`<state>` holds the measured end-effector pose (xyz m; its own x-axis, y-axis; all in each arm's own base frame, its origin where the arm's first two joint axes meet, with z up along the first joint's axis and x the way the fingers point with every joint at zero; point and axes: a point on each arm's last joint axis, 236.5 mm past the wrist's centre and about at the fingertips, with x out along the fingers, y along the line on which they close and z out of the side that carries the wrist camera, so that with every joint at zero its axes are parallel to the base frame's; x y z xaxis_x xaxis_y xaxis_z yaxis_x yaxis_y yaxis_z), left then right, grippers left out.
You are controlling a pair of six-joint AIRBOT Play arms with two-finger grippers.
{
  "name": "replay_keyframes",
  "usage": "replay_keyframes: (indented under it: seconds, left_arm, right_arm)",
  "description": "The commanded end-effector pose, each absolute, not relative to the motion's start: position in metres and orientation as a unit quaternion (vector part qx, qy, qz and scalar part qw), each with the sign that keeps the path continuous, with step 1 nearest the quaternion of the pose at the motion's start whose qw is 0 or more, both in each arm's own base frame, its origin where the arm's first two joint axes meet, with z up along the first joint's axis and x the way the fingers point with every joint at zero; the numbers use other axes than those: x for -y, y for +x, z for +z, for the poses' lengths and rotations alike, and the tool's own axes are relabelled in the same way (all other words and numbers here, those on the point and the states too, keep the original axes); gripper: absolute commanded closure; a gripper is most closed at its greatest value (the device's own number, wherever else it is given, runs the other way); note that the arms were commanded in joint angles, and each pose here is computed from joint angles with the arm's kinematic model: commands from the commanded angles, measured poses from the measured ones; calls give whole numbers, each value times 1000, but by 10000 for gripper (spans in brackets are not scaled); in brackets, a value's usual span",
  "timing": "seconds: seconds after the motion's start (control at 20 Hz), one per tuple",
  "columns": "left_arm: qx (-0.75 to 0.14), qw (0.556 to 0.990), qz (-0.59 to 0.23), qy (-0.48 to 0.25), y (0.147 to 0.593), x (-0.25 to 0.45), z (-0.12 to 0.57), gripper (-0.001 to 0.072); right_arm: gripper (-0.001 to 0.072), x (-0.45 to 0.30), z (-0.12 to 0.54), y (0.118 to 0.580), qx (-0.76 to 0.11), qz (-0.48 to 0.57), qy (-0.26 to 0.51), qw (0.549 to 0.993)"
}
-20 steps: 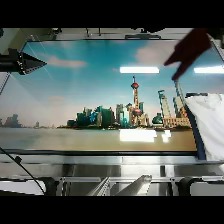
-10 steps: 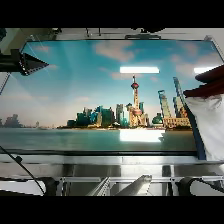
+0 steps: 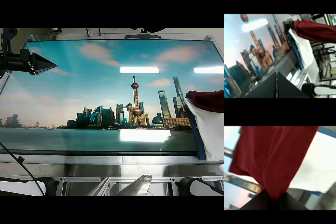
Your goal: Fold the shirts.
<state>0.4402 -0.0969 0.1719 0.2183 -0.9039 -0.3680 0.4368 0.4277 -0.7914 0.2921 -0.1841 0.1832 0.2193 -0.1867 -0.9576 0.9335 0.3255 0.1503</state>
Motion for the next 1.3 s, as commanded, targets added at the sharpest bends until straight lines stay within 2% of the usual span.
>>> replay_keyframes:
  seconds: [0.0, 0.2, 0.25, 0.3, 0.35, 0.75, 0.85, 0.9, 0.95, 1.0, 1.1, 1.25]
  left_arm:
    - [-431, 721, -473, -267, 436, 114, 171, 694]
    - [-433, 714, -484, -259, 432, 123, 171, 694]
    - [-434, 714, -485, -259, 432, 123, 172, 694]
    - [-434, 714, -485, -259, 432, 123, 171, 694]
    - [-434, 714, -485, -259, 432, 123, 171, 694]
    - [-431, 717, -482, -261, 434, 123, 172, 694]
    - [-429, 718, -481, -262, 435, 123, 173, 695]
    - [-427, 720, -479, -263, 436, 123, 173, 697]
    - [-428, 722, -472, -268, 439, 122, 173, 705]
    - [-433, 722, -465, -274, 440, 121, 174, 705]
    - [-442, 720, -462, -270, 437, 120, 179, 705]
    - [-445, 718, -464, -265, 418, 124, 191, 705]
  right_arm:
    - [694, 176, 150, 256, -519, -447, 387, 618]
    - [684, 164, 111, 235, -570, -451, 381, 572]
    - [644, 162, 103, 230, -580, -452, 378, 562]
    - [348, 160, 97, 227, -593, -446, 371, 558]
    - [-8, 159, 93, 225, -603, -438, 363, 559]
    - [8, 158, 92, 230, -609, -421, 356, 570]
    - [16, 152, 90, 247, -599, -394, 372, 589]
    - [195, 142, 90, 264, -593, -357, 388, 608]
    - [615, 127, 92, 286, -582, -307, 409, 632]
    - [677, 114, 97, 304, -568, -270, 433, 646]
    - [691, 82, 113, 334, -548, -178, 465, 672]
    - [694, 44, 122, 352, -550, -103, 413, 719]
